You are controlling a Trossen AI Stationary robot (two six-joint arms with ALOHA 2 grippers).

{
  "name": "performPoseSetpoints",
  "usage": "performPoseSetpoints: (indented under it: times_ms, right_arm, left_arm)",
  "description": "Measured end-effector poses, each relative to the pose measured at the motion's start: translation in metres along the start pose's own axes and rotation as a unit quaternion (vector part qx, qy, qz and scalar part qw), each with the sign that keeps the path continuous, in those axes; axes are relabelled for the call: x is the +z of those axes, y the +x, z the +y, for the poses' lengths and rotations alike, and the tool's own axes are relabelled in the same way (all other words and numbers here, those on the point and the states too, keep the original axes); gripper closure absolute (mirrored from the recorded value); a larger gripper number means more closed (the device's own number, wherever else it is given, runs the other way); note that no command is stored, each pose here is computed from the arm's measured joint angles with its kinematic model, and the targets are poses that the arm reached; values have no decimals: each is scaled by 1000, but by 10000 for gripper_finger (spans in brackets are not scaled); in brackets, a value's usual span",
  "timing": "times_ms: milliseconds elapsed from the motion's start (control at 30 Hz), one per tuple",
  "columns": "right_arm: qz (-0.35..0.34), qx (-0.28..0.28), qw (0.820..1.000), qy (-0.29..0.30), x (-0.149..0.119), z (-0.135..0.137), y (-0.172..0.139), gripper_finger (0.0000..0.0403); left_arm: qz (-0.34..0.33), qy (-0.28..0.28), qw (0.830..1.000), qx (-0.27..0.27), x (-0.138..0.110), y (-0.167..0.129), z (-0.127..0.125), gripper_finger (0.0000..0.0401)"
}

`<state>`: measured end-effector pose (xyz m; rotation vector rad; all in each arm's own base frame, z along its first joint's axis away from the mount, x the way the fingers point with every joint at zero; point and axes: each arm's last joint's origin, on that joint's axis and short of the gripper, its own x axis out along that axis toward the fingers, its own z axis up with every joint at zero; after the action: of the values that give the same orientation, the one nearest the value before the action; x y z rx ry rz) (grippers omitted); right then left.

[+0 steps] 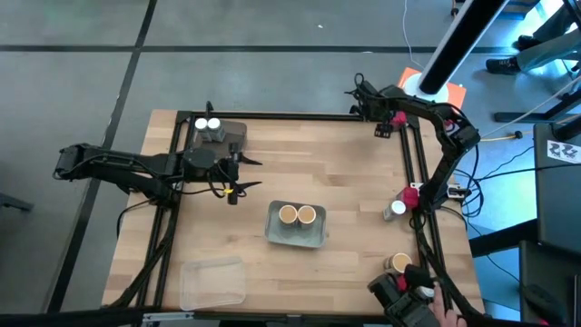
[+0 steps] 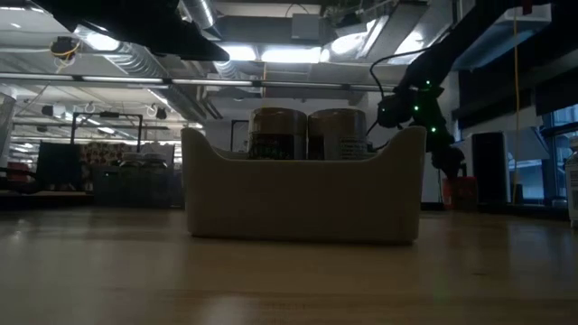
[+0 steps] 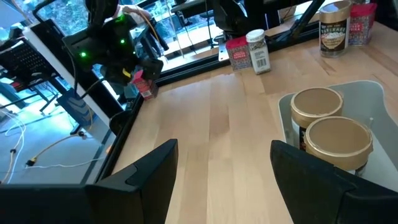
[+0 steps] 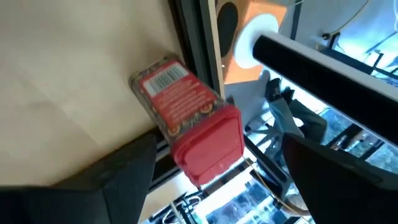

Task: Sort spices by type
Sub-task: Put the top red seasoning can into the white bin

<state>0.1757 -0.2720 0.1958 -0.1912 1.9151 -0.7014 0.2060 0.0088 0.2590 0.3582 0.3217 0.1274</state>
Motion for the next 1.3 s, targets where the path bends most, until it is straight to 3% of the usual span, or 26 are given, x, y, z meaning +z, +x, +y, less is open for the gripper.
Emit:
performPoseSetpoints:
  times_ms: [500,633,800,933,1100,1300]
  right_arm:
    - [64,18,997,-46,9,19,28,61]
    - [63,34,996,-50,8,21,28,91]
    - [62,40,997,-34,8,21,28,162]
    - [69,41,997,-10,6,22,26,168]
    - [72,52,996,-11,9,30,16,177]
    - [10,43,999,-18,25,40,-18,178]
  left_arm:
    - [0,0,1000,0,0,0,0,162]
    - [0,3,1000,0,0,0,0,162]
    - [0,2,1000,0,0,0,0,162]
    - [0,2,1000,0,0,0,0,162]
    - [-1,6,1000,0,0,0,0,162]
    - [-2,6,1000,1,0,0,0,162]
